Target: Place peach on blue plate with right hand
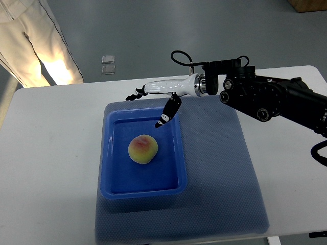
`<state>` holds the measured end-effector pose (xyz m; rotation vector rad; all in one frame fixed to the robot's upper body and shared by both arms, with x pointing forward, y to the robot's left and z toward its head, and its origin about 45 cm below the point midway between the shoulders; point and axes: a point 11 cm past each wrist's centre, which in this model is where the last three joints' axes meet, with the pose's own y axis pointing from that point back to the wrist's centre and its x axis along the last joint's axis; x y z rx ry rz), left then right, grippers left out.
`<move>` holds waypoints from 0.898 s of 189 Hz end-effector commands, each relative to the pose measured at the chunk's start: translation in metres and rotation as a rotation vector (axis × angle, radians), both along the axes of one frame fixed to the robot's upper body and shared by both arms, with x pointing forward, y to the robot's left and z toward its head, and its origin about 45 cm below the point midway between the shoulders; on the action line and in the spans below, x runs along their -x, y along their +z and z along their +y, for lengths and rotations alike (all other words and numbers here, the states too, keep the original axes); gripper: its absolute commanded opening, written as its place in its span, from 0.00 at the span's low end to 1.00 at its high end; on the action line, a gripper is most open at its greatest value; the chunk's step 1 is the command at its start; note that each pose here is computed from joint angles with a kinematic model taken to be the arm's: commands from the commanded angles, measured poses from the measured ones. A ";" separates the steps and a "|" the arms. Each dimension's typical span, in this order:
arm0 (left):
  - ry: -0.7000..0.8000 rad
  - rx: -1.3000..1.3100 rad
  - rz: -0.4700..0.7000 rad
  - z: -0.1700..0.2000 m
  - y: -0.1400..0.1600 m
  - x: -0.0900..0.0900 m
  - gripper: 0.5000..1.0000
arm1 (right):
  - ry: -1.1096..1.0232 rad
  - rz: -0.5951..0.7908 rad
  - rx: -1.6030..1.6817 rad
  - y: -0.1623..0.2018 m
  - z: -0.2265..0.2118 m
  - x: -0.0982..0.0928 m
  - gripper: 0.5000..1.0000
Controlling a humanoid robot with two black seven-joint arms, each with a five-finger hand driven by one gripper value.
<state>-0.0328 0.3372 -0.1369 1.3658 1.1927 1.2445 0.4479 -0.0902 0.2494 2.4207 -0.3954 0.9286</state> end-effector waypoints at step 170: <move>0.000 0.000 0.000 0.000 0.000 0.000 1.00 | -0.996 0.597 -1.264 -0.094 -0.145 0.000 0.86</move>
